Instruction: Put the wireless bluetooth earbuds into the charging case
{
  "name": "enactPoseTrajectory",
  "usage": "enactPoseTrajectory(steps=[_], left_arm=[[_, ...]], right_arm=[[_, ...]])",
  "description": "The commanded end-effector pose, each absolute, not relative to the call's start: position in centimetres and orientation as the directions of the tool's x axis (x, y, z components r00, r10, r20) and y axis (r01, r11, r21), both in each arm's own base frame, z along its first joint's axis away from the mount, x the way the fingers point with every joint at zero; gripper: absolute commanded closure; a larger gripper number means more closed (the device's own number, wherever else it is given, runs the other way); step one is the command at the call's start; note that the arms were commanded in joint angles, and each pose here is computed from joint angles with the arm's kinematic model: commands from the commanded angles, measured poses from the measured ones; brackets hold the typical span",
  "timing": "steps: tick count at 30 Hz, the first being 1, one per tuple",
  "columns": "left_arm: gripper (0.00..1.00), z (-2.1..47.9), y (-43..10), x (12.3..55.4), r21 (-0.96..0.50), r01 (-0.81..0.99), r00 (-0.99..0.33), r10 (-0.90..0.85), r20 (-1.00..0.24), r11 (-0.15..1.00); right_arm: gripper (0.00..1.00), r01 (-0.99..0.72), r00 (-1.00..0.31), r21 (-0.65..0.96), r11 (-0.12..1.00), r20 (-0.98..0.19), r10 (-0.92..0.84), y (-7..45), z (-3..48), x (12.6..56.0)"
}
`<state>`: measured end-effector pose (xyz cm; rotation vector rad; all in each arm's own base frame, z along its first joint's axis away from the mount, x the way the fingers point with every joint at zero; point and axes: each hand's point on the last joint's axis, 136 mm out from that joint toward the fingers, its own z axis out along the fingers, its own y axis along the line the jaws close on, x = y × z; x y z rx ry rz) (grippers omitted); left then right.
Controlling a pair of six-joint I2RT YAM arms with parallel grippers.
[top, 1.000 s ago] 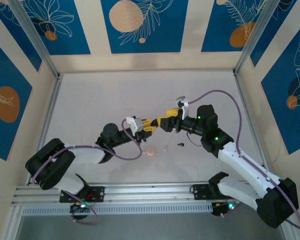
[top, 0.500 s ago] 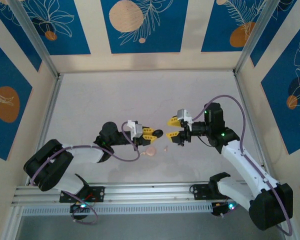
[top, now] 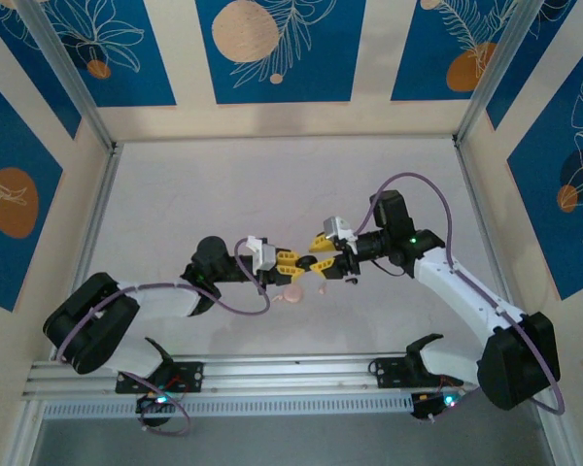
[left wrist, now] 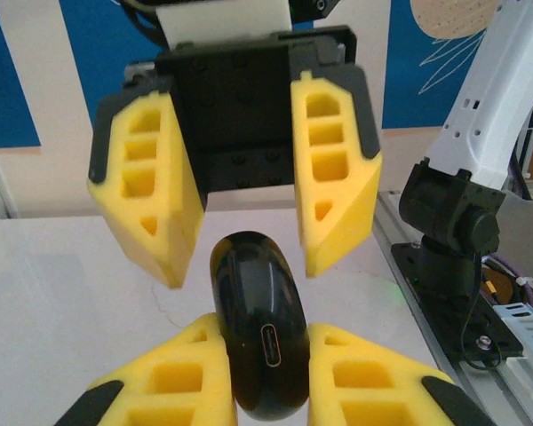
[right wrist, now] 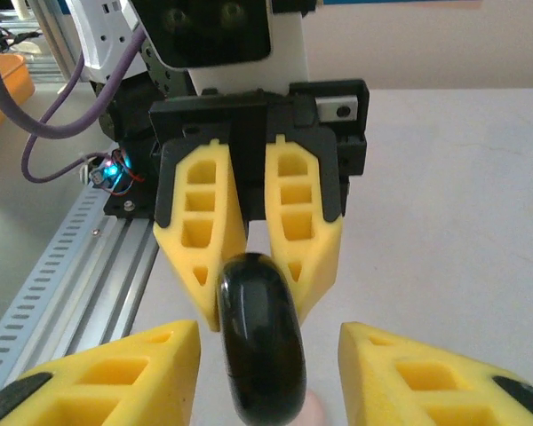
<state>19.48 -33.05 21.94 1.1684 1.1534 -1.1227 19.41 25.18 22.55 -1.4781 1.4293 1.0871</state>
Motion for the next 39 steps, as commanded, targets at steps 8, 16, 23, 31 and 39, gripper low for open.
enactPoseTrajectory(steps=[8,16,23,31,39], left_arm=[[0.85,24.5,-32.6,19.0,0.165,0.984,0.171,-0.102,-0.980,0.062],[0.61,22.4,-32.0,20.0,0.192,0.972,0.192,0.015,-0.981,0.136],[0.52,19.9,-30.8,20.0,0.264,0.957,0.224,0.276,-0.935,0.119],[0.49,19.3,-30.1,19.3,0.265,0.960,0.219,0.347,-0.912,0.089],[0.49,18.7,-30.6,19.0,0.222,0.974,0.189,0.365,-0.912,0.050]], right_arm=[[0.78,-0.996,0.018,0.013,-0.089,-0.944,-0.330,25.4,23.3,18.9],[0.91,-0.994,0.113,-0.104,-0.045,-0.883,-0.456,24.8,22.0,19.1],[0.92,-0.956,0.237,-0.293,-0.034,-0.694,-0.680,24.3,18.9,20.4],[0.92,-0.922,0.350,-0.367,-0.124,-0.651,-0.673,26.3,19.1,19.7],[0.92,-0.909,0.402,-0.371,-0.190,-0.659,-0.635,28.2,19.2,18.8]])
